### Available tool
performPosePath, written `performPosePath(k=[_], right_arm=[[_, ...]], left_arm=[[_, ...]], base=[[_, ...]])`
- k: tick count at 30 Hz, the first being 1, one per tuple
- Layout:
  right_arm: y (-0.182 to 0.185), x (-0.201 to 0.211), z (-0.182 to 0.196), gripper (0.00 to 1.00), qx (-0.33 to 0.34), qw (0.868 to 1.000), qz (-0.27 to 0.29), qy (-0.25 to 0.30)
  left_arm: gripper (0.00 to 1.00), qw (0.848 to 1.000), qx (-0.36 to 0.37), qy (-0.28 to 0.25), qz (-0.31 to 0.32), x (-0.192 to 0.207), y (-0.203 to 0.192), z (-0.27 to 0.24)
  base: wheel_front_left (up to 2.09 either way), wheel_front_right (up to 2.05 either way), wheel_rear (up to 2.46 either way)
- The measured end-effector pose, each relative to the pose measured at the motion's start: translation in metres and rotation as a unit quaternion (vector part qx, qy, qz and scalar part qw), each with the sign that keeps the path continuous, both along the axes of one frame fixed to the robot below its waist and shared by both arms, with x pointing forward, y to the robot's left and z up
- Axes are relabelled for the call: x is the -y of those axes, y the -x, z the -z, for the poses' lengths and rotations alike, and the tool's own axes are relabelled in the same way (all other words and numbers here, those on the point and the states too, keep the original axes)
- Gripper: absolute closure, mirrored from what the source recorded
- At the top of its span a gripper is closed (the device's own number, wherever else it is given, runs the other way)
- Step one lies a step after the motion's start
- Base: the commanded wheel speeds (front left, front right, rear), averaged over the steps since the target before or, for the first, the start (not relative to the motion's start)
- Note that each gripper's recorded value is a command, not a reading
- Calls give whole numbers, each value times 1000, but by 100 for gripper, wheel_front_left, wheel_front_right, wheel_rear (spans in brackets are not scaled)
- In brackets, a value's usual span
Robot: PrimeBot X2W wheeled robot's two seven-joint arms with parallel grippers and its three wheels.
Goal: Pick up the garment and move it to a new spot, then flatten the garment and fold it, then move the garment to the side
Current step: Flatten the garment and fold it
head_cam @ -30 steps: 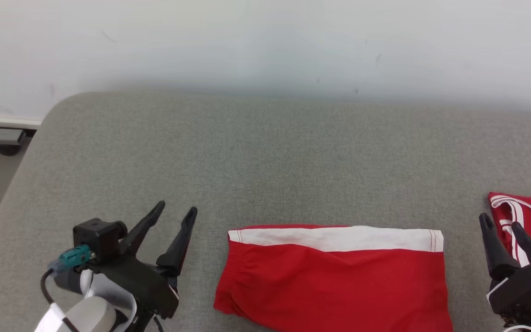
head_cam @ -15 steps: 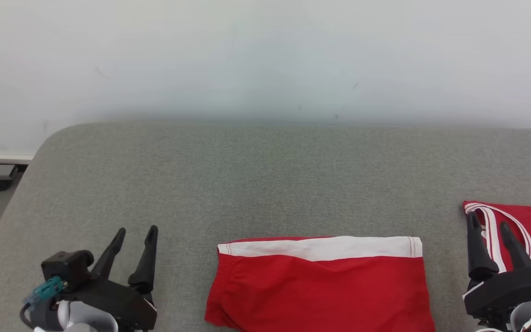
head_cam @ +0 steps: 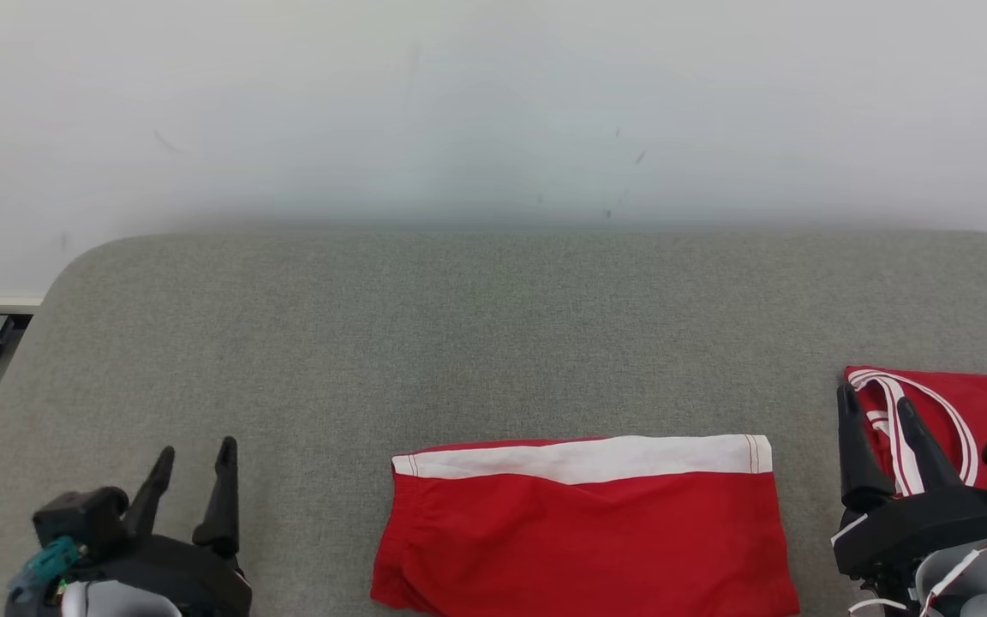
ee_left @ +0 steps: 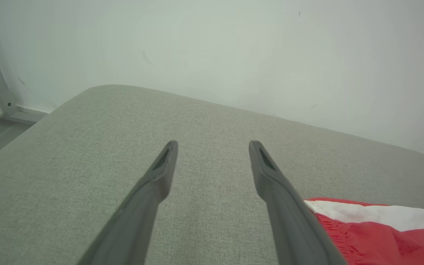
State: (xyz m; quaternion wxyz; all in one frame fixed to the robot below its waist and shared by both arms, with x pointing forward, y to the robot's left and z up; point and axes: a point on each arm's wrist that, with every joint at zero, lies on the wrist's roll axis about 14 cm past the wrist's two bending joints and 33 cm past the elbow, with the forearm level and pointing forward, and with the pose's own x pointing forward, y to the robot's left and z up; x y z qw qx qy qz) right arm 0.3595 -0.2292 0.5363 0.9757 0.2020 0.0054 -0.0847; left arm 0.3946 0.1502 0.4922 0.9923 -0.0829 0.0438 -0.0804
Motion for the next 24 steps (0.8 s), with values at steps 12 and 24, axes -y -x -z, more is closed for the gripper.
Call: performPosePath(k=[12, 24], right_arm=[[-5, -14, 13, 0, -4, 1000, -16, -6], [-6, -20, 20, 0, -6, 1000, -23, -6]], left_arm=[[0, 998, 5, 49, -38, -7, 10, -3], [0, 999, -5, 30, -26, -2, 14, 0]], base=[[0, 0, 0], [0, 0, 0]])
